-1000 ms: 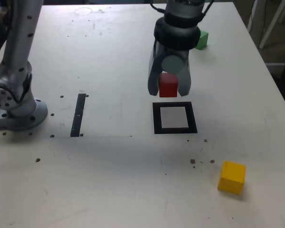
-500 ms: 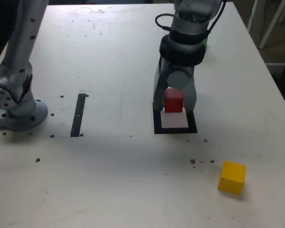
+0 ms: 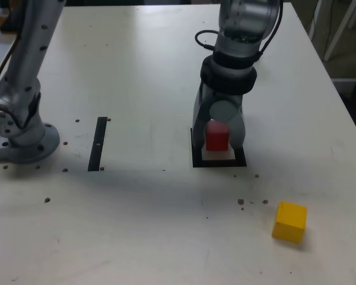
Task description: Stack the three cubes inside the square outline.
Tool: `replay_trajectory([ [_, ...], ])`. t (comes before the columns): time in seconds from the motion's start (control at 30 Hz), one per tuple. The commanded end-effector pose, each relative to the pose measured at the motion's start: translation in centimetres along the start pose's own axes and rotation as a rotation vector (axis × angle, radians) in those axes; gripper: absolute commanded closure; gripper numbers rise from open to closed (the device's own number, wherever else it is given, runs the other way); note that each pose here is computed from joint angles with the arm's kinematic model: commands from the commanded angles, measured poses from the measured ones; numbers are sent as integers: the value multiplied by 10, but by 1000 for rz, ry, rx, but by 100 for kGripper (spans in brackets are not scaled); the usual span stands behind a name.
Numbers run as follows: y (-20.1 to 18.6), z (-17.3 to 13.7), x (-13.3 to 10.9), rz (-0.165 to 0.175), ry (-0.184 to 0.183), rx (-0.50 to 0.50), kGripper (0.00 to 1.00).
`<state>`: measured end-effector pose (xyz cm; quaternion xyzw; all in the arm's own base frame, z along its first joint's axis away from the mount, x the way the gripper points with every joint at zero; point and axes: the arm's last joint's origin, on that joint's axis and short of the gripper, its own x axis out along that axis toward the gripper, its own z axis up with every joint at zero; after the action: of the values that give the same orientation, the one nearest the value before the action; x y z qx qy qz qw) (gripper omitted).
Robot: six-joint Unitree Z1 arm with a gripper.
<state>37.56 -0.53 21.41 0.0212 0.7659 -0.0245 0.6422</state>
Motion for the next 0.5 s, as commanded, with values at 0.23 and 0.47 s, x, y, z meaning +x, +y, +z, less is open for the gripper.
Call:
replay_trajectory([
  [0.23,-1,0,6,0,7,15,0],
  [0.47,-1,-5,3,-1,-10,15,0],
])
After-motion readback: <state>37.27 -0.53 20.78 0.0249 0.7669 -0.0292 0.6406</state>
